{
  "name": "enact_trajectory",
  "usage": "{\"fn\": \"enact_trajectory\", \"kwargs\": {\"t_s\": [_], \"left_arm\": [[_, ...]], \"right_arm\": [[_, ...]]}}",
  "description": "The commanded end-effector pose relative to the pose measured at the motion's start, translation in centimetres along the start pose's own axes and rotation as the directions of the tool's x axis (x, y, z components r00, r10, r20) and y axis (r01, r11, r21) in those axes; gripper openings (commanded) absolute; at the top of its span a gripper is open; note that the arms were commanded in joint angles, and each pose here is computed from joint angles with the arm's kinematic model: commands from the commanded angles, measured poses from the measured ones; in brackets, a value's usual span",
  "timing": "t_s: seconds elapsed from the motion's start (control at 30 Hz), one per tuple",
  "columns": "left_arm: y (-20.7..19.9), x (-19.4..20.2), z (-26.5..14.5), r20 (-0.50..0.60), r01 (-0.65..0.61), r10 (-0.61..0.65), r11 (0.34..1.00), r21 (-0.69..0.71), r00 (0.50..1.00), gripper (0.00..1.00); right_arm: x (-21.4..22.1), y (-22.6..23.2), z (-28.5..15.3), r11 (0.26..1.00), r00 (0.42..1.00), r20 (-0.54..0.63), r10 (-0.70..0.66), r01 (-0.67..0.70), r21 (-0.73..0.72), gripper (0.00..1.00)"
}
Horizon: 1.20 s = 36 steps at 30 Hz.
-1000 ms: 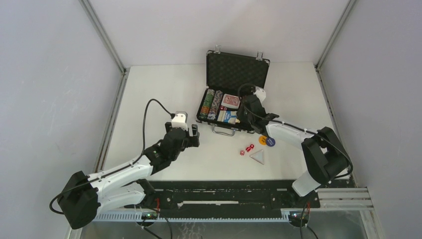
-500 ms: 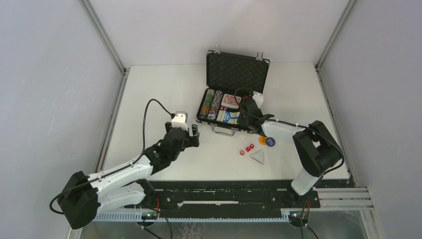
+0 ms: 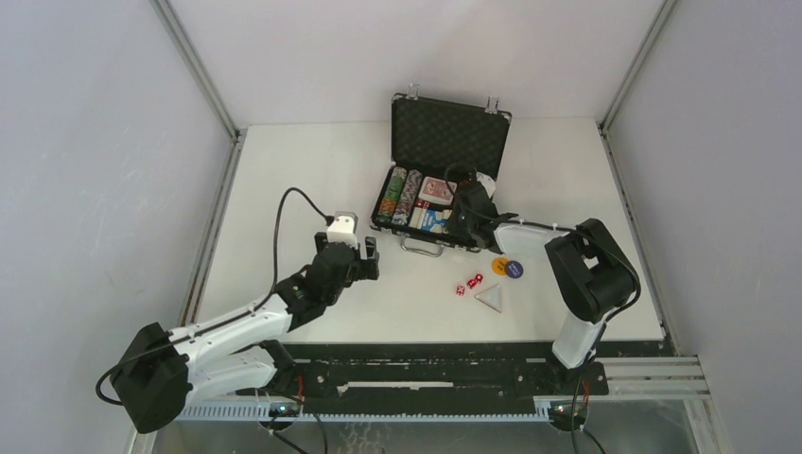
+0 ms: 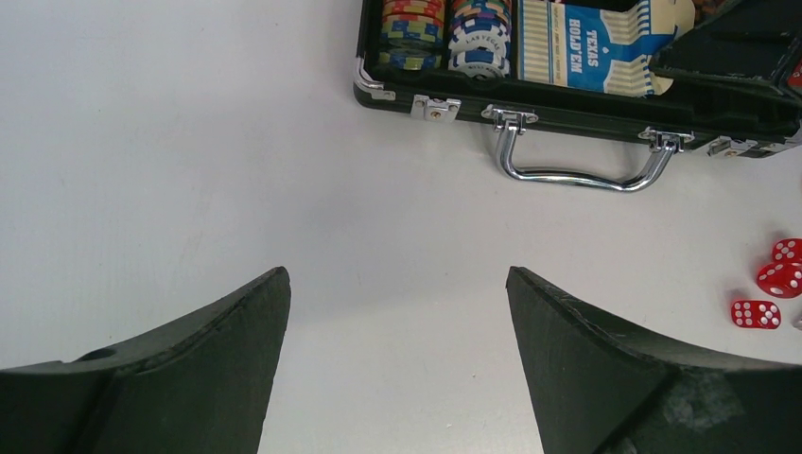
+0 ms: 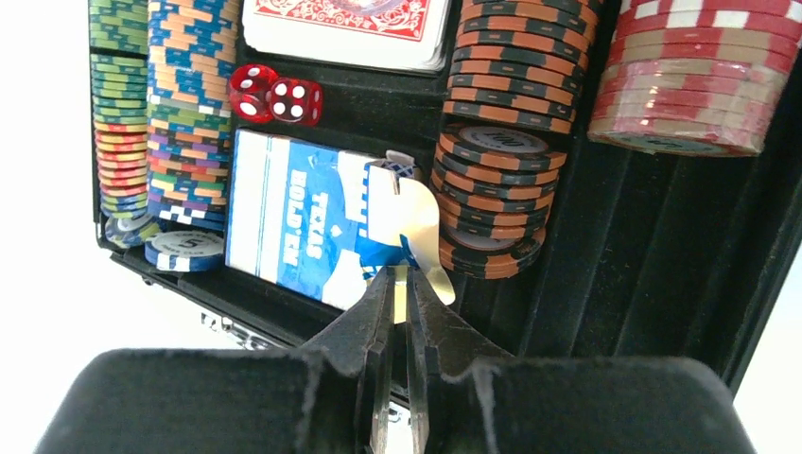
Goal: Pack up texas hold em set
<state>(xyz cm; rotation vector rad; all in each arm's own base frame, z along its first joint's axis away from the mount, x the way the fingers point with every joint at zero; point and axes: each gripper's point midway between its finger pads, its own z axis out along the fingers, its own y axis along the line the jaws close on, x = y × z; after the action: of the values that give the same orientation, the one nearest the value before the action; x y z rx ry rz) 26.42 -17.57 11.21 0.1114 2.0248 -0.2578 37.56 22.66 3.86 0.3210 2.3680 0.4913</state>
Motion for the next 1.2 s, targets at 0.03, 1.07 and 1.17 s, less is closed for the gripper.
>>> {"fn": "enact_trajectory", "kwargs": {"t_s": [0.03, 1.07, 1.17], "left_arm": [[-0.6, -1.2, 0.1, 0.029, 0.018, -0.018, 1.000, 0.012, 0.999, 0.89], [-2.7, -0.9, 0.0, -0.020, 0.100, -0.099, 0.990, 0.099, 0.995, 0.88], [-3.1, -1.0, -0.1, -0.022, 0.106, -0.104, 0.987, 0.118, 0.994, 0.88]], "right_arm": [[-1.3, 3.7, -0.2, 0.988, 1.000, 0.025, -0.007, 0.011, -0.157, 0.15], [5.6, -8.4, -12.3, 0.978, 0.999, 0.016, -0.035, 0.031, 0.204, 0.71], [6.8, -8.5, -12.3, 0.976, 0.999, -0.001, -0.051, 0.050, 0.212, 0.66]]}}
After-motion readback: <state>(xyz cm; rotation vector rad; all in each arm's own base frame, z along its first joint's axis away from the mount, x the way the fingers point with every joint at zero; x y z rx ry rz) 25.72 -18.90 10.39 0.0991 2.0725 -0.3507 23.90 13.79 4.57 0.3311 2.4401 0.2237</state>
